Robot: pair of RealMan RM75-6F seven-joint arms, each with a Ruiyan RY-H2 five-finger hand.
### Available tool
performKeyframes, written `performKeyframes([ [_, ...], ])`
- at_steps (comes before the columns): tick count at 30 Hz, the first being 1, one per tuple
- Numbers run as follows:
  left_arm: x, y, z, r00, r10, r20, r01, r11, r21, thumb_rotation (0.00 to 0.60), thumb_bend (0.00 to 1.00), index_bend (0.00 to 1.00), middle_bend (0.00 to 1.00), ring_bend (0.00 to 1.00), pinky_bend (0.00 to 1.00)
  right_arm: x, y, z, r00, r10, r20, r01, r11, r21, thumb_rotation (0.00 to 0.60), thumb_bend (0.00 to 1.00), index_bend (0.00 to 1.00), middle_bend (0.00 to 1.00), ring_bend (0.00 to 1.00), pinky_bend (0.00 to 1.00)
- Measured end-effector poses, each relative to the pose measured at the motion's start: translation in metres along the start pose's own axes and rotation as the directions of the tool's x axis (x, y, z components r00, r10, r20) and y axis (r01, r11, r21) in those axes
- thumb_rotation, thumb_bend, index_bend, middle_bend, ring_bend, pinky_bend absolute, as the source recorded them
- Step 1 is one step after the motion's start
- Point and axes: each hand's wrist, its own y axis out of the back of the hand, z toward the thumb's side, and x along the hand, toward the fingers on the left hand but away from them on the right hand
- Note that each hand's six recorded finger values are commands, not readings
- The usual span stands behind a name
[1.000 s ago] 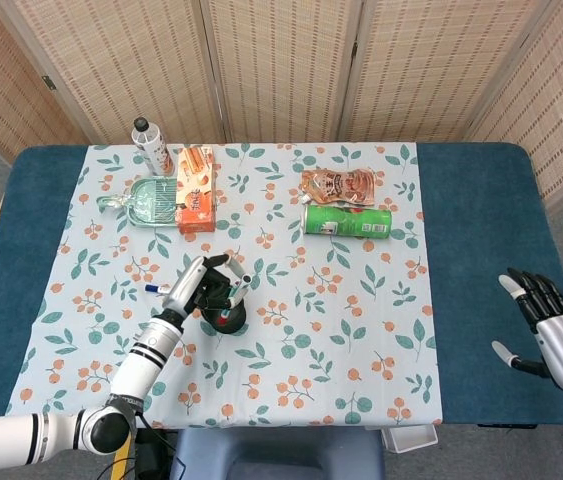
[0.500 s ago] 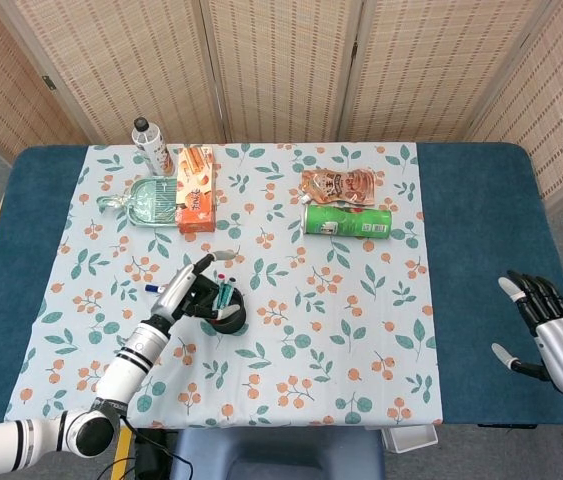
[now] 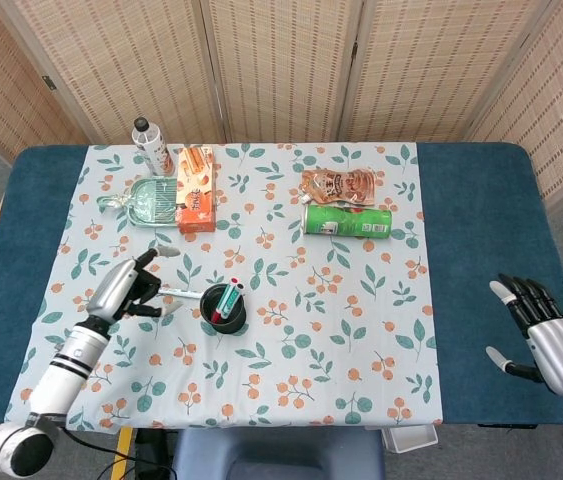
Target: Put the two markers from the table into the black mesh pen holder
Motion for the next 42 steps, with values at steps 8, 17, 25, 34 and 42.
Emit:
performKeyframes([
  [8, -0.034, 0.010, -0.055, 0.990, -0.084, -0.115, 0.117, 0.940, 0.322, 0.600, 0.23, 0.34, 0.95, 1.00, 1.00, -0.004, -0.010, 0.005, 0.999, 0.036, -0.006, -0.035, 0.999, 0.021, 0.600, 0.25, 0.00, 0.00, 0.00, 0.00],
  [17, -0.012, 0.005, -0.093, 0.986, -0.120, -0.119, 0.160, 0.892, 0.423, 0.600, 0.23, 0.38, 0.96, 1.00, 1.00, -0.008, -0.018, 0.009, 0.998, 0.055, 0.001, -0.055, 0.997, 0.046, 0.600, 0.25, 0.00, 0.00, 0.00, 0.00],
  [25, 0.024, -0.010, -0.114, 0.980, -0.175, -0.091, 0.196, 0.814, 0.546, 0.600, 0.23, 0.37, 0.96, 1.00, 1.00, -0.012, -0.023, 0.007, 0.997, 0.081, 0.013, -0.081, 0.995, 0.054, 0.600, 0.25, 0.00, 0.00, 0.00, 0.00],
  [34, 0.053, -0.023, -0.115, 0.972, -0.228, -0.053, 0.211, 0.755, 0.621, 0.600, 0.23, 0.37, 0.96, 1.00, 1.00, -0.015, -0.029, 0.008, 0.995, 0.100, 0.018, -0.101, 0.993, 0.063, 0.600, 0.25, 0.00, 0.00, 0.00, 0.00],
  [42, 0.072, -0.043, -0.101, 0.956, -0.293, -0.032, 0.233, 0.688, 0.687, 0.600, 0.23, 0.39, 0.96, 1.00, 1.00, -0.019, -0.030, 0.008, 0.994, 0.108, 0.021, -0.109, 0.992, 0.059, 0.600, 0.25, 0.00, 0.00, 0.00, 0.00],
])
